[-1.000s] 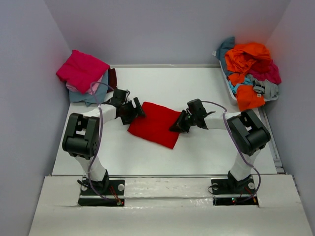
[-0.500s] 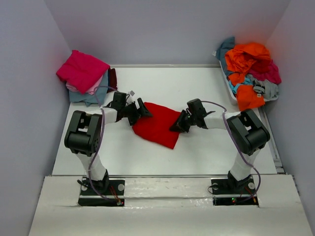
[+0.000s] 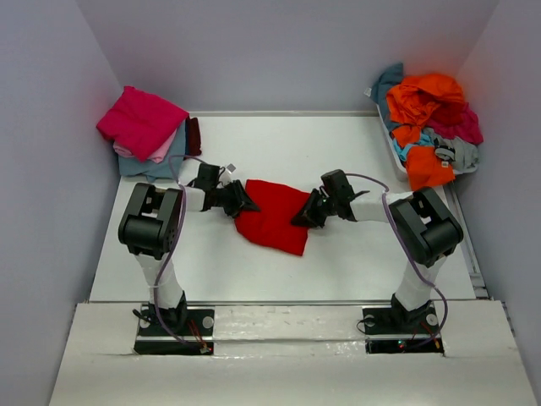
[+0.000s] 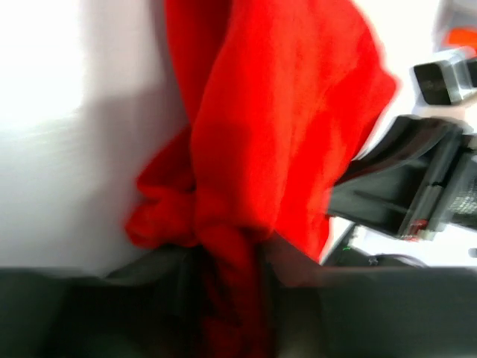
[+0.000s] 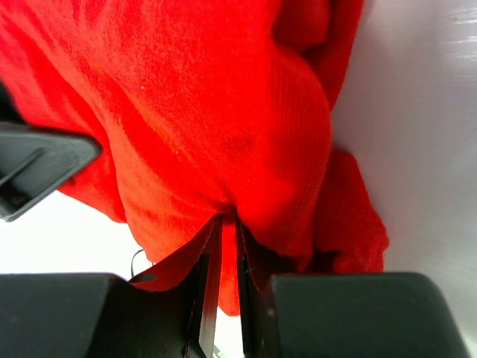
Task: Fold and stack the t-shirts
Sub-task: Neatly place the folded tshirt to the corner
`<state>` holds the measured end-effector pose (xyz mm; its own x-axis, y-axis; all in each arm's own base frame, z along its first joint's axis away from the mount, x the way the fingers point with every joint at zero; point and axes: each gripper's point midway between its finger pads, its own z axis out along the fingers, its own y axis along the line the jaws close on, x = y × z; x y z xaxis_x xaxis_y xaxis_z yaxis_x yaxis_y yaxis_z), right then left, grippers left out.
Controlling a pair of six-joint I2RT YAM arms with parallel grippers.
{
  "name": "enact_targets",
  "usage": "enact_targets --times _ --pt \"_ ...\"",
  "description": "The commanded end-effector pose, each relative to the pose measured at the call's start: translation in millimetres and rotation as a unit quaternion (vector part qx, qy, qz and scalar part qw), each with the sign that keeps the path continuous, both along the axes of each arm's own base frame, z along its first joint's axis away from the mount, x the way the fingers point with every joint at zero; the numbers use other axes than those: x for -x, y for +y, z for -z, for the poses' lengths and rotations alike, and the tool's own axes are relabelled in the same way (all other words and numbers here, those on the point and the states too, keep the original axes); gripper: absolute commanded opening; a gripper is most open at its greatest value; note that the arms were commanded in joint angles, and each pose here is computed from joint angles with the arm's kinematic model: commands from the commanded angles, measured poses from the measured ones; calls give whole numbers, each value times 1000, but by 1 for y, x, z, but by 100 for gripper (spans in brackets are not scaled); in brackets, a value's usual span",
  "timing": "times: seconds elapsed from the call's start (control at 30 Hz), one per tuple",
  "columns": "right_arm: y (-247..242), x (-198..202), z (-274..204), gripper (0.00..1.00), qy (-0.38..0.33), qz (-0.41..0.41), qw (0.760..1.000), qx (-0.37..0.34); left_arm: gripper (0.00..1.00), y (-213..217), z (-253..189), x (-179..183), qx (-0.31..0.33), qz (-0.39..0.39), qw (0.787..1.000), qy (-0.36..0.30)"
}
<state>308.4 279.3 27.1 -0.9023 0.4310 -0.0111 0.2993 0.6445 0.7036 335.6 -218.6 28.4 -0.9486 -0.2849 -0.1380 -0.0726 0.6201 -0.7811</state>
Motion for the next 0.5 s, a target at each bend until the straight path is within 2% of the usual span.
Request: enact_targets --times 0.0,0.13,0.23,0.3,0.33,0.4,0.43,0.47 --pt "-14 8 21 20 25 6 999 34 26 17 54 49 -66 2 992 109" --pt "-14 8 19 20 22 6 999 35 7 18 55 49 -70 2 991 111" --pt "-14 7 15 21 13 -3 999 36 6 18 51 43 -72 1 993 98" --pt "-18 7 11 25 0 -9 999 48 5 16 42 36 -71 3 994 78" --pt "-24 2 9 28 -15 3 998 67 6 18 39 31 -77 -1 995 69" --pt "-35 -1 -12 47 -49 8 995 89 6 17 27 21 -79 -2 996 45" --pt "-39 -3 -20 52 -57 17 993 98 6 16 21 17 -78 -3 996 36" --pt "-44 -14 -43 56 -94 28 989 111 6 16 13 9 -78 -4 997 19"
